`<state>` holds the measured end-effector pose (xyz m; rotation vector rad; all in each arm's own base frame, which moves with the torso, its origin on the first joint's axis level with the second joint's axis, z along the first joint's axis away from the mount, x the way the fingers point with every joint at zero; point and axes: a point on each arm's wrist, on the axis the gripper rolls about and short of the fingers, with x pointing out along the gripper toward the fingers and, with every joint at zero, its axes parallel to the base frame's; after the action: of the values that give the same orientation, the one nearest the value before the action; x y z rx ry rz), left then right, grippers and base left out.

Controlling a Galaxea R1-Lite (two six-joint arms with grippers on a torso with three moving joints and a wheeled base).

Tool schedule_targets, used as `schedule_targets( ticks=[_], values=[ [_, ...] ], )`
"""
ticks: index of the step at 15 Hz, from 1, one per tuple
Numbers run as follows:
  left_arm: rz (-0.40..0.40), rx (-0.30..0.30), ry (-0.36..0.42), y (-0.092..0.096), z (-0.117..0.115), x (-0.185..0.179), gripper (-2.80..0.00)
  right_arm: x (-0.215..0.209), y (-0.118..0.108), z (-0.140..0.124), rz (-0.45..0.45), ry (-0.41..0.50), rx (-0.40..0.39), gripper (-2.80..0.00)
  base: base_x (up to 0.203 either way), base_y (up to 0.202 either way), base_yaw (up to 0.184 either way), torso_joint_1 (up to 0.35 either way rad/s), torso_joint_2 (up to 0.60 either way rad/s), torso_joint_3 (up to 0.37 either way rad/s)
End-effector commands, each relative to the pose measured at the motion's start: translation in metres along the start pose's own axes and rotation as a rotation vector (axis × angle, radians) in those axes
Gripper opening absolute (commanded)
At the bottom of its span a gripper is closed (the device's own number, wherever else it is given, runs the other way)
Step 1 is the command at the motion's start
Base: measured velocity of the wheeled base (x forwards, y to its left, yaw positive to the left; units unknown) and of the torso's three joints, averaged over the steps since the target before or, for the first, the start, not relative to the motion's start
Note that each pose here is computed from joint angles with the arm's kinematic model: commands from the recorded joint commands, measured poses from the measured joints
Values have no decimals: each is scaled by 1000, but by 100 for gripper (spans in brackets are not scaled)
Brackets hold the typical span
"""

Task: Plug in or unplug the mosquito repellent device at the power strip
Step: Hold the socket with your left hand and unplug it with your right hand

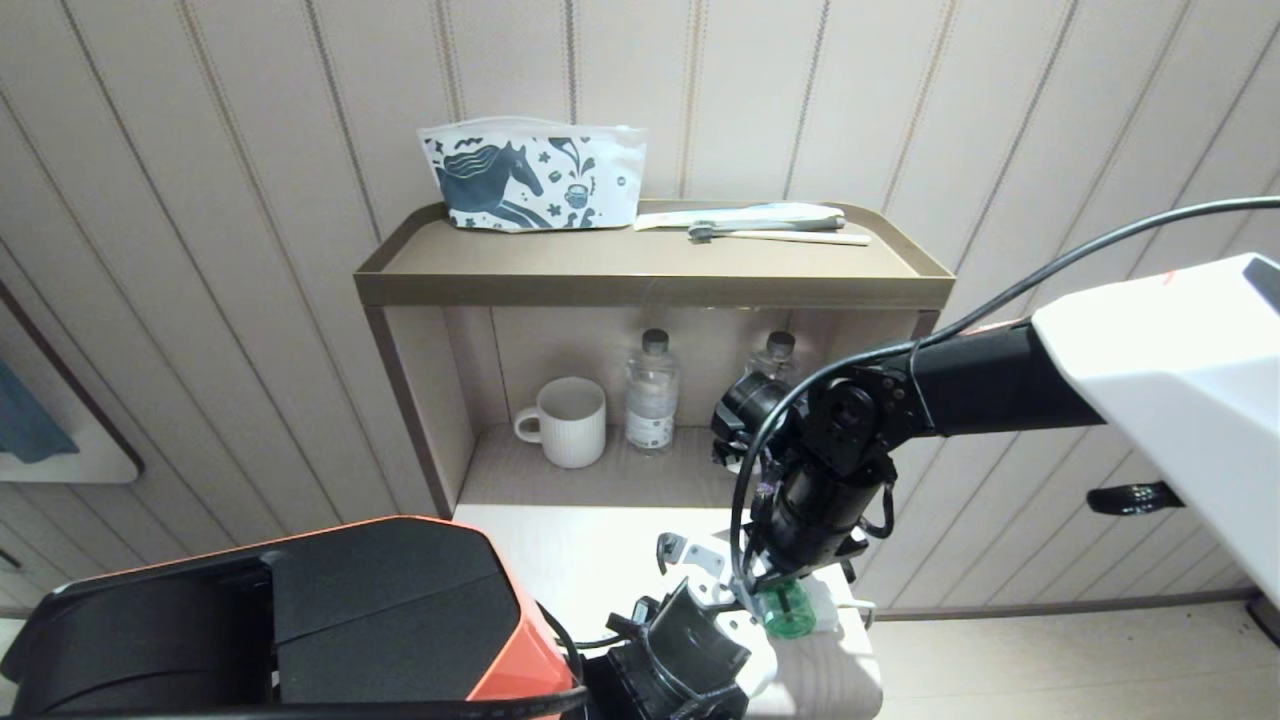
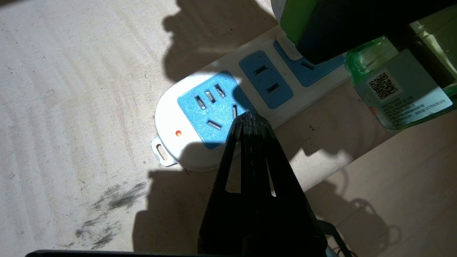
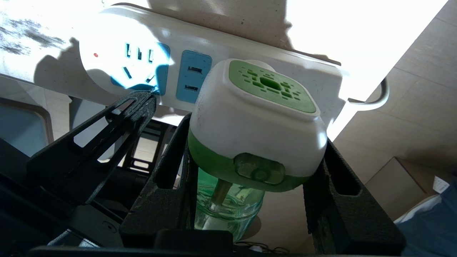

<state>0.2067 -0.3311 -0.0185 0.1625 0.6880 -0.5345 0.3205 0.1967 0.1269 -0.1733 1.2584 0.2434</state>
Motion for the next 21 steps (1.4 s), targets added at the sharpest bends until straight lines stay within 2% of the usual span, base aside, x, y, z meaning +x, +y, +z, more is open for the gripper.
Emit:
schedule_targets(
  ticks=[1,21],
  values=[
    [5,1,7,0,-4,3,-280,-6,-1,1,0,-15,4,-280,0,0,0,0,0,0],
    [5,20,11,-2,-5,9,-280,-30,0,-4,9,-63,-3,-280,0,0,0,0,0,0]
  ],
)
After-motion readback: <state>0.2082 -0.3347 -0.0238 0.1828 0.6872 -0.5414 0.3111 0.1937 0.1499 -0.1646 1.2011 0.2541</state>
